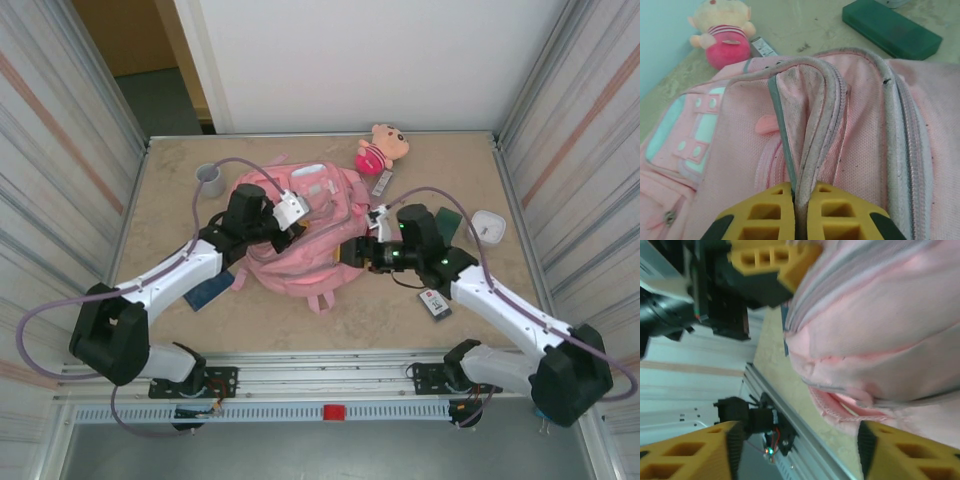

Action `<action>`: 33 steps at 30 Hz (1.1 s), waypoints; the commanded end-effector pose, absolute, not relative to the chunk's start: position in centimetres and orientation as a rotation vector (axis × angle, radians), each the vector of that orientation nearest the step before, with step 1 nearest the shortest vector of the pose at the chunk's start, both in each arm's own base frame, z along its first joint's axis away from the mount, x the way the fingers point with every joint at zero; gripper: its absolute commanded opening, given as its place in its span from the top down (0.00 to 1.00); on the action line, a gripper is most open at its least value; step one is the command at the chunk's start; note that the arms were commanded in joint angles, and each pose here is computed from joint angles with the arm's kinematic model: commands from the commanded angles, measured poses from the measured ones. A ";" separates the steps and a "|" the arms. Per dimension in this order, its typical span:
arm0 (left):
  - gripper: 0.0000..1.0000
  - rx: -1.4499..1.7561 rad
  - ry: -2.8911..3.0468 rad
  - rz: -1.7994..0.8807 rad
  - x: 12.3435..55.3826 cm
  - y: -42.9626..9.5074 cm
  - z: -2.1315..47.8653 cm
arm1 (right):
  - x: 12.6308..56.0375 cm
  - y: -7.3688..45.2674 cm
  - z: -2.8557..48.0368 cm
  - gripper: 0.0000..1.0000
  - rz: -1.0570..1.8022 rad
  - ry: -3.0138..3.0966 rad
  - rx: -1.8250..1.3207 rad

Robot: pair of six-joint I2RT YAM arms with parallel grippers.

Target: Pack books, pencil case, and school supplies into a backpack

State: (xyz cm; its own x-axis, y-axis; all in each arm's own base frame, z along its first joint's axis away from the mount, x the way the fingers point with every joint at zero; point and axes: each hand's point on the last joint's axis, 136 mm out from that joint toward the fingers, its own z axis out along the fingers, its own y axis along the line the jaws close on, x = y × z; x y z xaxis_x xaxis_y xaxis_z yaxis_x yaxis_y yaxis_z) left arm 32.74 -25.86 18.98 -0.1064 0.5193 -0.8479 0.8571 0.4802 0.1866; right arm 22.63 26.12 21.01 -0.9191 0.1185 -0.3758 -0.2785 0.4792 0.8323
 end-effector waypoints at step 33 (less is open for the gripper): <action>0.99 1.267 1.585 -0.421 33.1 -26.5 23.2 | 27.4 28.9 21.6 0.95 1.690 2.031 0.503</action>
State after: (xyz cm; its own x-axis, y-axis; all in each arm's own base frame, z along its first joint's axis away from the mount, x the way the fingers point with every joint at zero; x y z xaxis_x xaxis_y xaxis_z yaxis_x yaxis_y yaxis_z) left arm 28.67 -26.35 19.15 -0.0104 0.5168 -0.8560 0.9534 0.2633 0.1473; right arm 27.65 27.91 18.88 -0.8510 0.5200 -0.0728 0.0617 0.2366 0.9696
